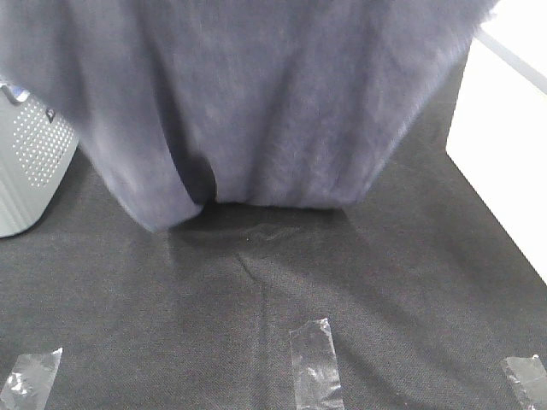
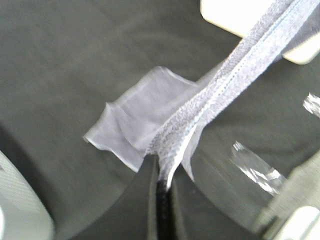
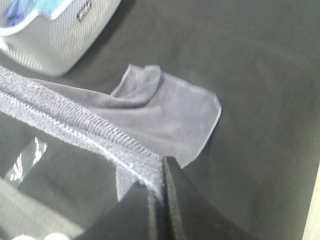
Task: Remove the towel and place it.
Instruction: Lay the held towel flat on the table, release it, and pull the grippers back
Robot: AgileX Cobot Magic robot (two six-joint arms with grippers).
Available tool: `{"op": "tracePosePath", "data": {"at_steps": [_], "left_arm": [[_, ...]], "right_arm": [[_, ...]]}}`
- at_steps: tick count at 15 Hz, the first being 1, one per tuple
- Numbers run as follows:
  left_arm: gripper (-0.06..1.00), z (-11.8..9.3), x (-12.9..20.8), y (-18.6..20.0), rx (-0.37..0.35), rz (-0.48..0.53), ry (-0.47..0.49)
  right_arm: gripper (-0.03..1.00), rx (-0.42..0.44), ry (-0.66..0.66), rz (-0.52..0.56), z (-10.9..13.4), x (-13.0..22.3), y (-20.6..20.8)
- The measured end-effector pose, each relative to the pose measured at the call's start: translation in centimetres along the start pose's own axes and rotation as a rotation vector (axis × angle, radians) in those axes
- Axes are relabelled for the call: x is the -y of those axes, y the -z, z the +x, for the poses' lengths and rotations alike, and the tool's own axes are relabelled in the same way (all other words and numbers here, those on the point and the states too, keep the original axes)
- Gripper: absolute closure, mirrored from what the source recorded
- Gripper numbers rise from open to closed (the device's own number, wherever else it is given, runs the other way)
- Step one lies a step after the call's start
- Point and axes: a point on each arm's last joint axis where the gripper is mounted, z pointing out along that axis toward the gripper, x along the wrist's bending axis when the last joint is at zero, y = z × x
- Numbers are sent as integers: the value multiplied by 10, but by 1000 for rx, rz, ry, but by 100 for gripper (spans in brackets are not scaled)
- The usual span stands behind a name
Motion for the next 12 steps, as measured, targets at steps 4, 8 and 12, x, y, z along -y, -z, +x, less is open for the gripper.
{"op": "tracePosePath", "data": {"at_steps": [4, 8, 12], "left_arm": [[94, -8, 30, 12, -2, 16, 53], [94, -19, 40, 44, 23, -78, 84], [94, -30, 75, 18, 128, 33, 185]], "right_arm": [[95, 32, 7, 17, 1, 23, 9], [95, 27, 15, -39, 11, 48, 33], [95, 19, -24, 15, 14, 91, 27]]}}
